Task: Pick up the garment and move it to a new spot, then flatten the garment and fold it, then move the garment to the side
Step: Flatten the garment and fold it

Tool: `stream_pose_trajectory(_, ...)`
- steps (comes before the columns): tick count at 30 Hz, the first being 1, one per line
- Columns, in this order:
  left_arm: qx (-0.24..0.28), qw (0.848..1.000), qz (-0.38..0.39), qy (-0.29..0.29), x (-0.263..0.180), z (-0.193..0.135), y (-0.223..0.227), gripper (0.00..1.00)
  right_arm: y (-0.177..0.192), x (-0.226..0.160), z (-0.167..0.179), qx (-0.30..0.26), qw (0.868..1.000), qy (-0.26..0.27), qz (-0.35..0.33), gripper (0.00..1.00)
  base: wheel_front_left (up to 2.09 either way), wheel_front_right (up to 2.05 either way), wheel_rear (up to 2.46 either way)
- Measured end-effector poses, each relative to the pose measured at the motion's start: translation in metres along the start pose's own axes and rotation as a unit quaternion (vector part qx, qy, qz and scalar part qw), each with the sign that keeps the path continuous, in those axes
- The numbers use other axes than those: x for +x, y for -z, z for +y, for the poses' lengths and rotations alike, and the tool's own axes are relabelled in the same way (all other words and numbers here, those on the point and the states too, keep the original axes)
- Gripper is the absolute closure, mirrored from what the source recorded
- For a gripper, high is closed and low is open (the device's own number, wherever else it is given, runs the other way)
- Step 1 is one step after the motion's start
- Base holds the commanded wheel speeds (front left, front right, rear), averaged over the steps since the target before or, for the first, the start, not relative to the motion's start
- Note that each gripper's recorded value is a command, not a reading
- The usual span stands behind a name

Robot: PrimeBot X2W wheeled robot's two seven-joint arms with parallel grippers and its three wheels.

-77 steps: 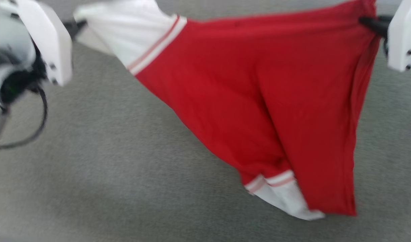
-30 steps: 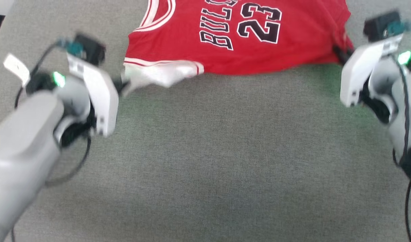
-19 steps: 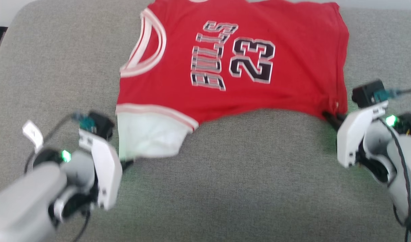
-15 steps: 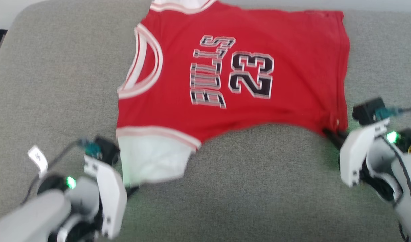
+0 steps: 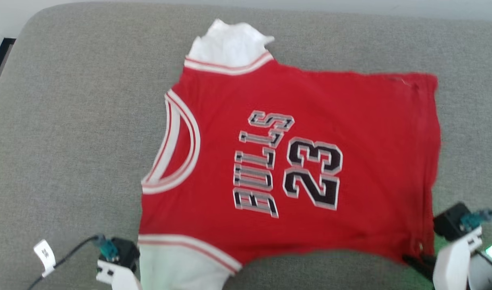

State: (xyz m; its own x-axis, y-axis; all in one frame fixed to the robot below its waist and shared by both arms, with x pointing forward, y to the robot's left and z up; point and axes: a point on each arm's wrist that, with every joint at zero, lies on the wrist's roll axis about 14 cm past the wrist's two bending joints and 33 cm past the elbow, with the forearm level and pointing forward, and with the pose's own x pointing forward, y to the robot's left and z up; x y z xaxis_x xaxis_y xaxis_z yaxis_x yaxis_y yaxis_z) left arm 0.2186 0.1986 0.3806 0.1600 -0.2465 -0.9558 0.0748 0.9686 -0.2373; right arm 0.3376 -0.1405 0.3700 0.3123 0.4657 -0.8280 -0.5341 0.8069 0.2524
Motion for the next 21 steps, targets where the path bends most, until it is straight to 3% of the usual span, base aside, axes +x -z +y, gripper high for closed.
stream_pose_trajectory(6,0.007,1.000,-0.008,-0.010,-0.008,0.002,-0.009,1.00,-0.003,-0.009,0.003,0.023,1.000,0.002,-0.018,1.00,0.00,0.00,0.00)
stream_pose_trajectory(10,0.052,0.995,-0.075,-0.038,-0.027,0.010,-0.056,1.00,-0.027,-0.017,0.000,0.029,0.997,0.019,-0.064,1.00,0.00,0.00,0.00)
stream_pose_trajectory(16,0.165,0.955,-0.225,-0.096,-0.074,0.019,-0.164,1.00,-0.074,-0.031,-0.012,0.028,0.988,0.059,-0.141,1.00,0.00,0.00,0.00)
stream_pose_trajectory(21,0.224,0.927,-0.281,-0.107,-0.088,0.014,-0.228,1.00,-0.108,-0.033,-0.025,0.030,0.980,0.085,-0.180,1.00,0.00,0.00,0.00)
